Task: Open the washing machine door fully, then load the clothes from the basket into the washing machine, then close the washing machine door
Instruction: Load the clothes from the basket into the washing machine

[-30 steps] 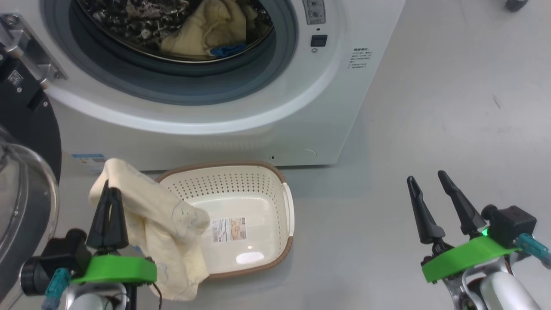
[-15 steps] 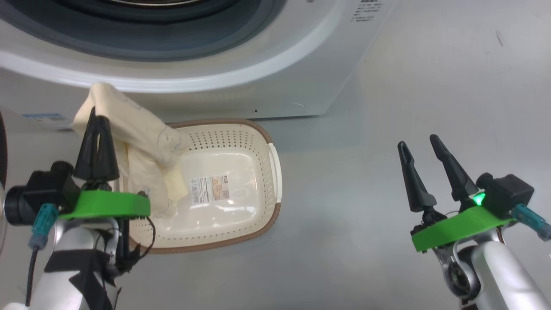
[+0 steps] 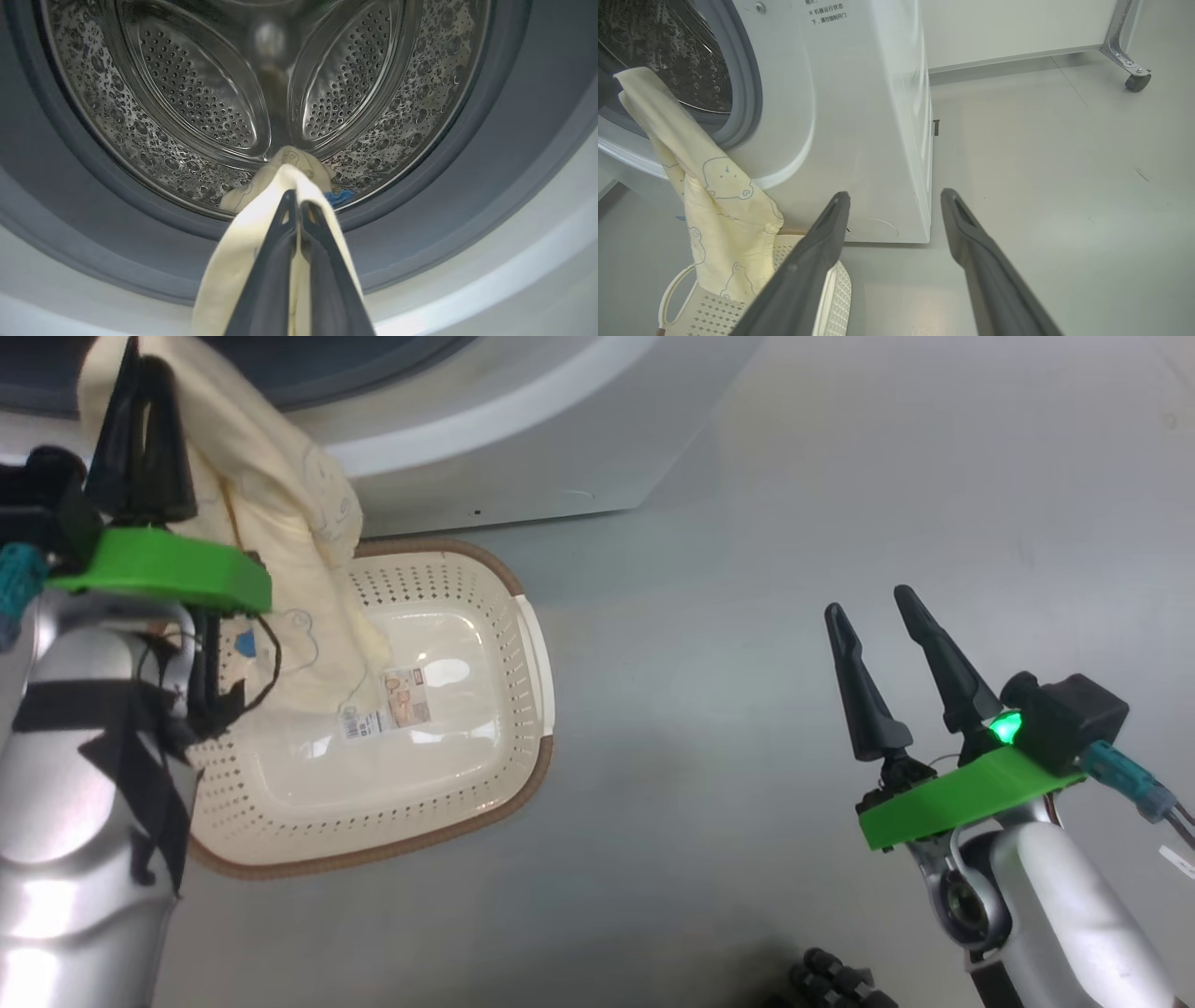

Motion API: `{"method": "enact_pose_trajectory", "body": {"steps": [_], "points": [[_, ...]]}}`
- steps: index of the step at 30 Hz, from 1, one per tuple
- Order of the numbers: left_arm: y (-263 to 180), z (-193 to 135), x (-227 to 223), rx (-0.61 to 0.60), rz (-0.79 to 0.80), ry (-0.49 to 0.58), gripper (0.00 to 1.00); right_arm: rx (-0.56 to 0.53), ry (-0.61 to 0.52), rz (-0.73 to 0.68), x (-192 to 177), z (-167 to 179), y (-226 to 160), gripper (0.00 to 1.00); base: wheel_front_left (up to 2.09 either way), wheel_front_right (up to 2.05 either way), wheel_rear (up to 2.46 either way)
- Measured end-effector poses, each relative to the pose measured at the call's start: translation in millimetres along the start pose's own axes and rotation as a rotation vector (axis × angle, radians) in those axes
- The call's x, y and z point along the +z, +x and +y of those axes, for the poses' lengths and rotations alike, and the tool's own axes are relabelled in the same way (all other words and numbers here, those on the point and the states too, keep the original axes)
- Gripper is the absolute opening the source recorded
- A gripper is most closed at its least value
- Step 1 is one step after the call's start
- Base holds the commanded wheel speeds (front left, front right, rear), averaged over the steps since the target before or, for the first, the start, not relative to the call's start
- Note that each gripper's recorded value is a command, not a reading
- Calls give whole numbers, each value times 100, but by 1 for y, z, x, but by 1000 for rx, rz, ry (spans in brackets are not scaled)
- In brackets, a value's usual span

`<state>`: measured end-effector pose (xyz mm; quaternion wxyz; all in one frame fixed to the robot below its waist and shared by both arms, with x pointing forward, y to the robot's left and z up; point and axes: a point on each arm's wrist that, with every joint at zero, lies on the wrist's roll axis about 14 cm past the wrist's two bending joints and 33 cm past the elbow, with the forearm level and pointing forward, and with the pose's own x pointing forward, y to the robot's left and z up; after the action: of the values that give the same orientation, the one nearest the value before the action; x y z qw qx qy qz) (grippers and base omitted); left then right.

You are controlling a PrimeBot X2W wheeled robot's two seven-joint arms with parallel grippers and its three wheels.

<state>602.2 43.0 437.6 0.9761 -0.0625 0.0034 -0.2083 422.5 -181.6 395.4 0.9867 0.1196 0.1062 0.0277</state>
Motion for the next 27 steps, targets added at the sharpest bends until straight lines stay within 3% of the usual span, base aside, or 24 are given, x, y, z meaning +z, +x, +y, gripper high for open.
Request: {"method": "enact_pose_trajectory", "body": {"steps": [11,27], "points": [[66,-2,17,-49,-8,24,0,-36,6,14,-4,-9,-1,100,0,0,0],[110,-26,10,-130,48,75,0,-61,12,46,-13,-14,-7,100,0,0,0]]}}
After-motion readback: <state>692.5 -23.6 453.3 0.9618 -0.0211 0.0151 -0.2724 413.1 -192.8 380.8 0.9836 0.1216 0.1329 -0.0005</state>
